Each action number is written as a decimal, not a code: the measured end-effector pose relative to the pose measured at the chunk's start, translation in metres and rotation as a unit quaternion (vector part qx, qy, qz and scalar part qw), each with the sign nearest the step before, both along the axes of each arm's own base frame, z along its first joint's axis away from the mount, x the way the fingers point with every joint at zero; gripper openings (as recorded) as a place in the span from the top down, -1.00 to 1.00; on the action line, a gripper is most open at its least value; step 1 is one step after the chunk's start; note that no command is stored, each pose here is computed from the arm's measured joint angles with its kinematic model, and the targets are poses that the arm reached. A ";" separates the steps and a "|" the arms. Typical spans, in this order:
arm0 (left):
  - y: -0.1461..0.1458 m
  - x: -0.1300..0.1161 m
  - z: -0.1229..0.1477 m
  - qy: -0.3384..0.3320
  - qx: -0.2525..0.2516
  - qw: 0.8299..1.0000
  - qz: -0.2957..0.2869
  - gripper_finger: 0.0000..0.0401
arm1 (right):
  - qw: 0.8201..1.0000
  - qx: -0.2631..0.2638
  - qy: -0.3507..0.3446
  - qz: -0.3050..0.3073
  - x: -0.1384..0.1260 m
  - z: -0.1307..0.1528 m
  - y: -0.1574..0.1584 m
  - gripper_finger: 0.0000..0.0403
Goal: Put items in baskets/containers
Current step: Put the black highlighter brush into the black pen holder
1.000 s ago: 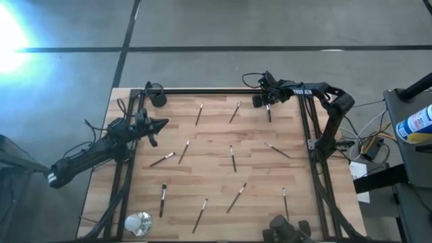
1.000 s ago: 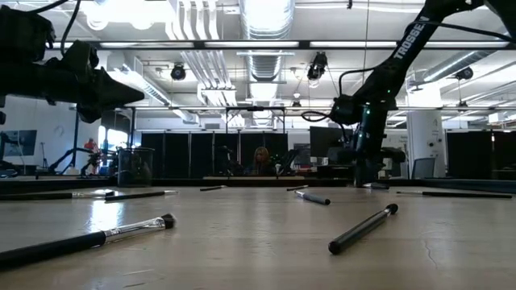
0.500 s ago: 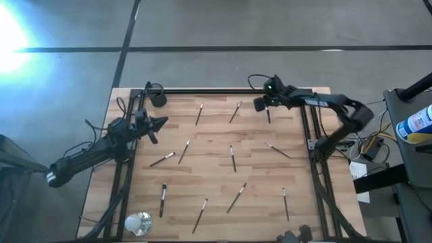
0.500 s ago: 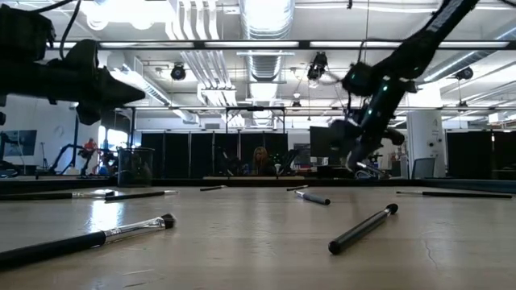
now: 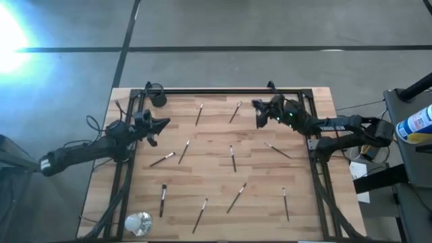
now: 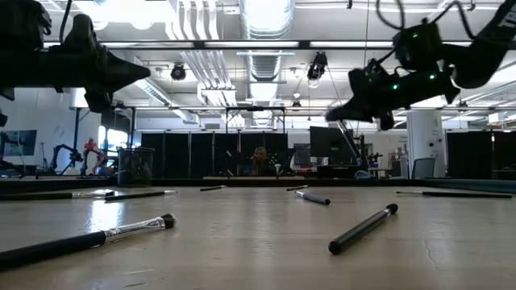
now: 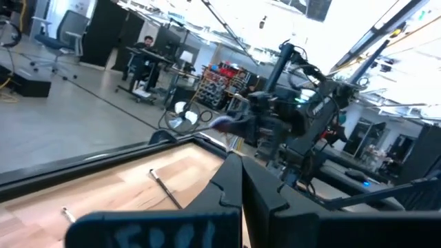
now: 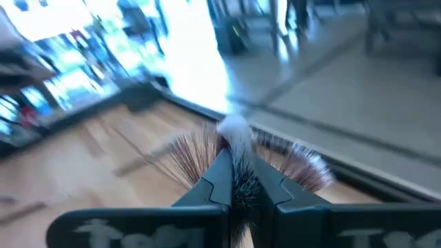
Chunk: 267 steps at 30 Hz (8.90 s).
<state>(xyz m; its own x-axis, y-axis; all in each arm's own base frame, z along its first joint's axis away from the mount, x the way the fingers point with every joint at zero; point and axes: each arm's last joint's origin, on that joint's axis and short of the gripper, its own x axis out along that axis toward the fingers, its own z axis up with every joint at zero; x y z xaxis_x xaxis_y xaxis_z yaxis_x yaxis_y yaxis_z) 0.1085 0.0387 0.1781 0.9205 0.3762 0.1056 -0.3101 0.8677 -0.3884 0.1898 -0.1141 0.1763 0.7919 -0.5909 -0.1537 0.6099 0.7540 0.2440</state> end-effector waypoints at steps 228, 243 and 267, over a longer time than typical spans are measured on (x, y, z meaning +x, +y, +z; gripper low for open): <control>0.139 0.062 0.020 0.163 0.082 0.794 0.580 0.80 | 0.943 -0.203 0.041 0.260 0.087 0.005 0.077 0.96; 0.137 0.035 -0.008 0.160 0.034 0.776 0.609 0.80 | 0.941 -0.209 0.046 0.260 0.087 0.005 0.077 0.96; 0.141 0.033 -0.034 0.188 0.008 0.771 0.608 0.80 | 0.941 -0.212 0.047 0.261 0.087 0.005 0.077 0.96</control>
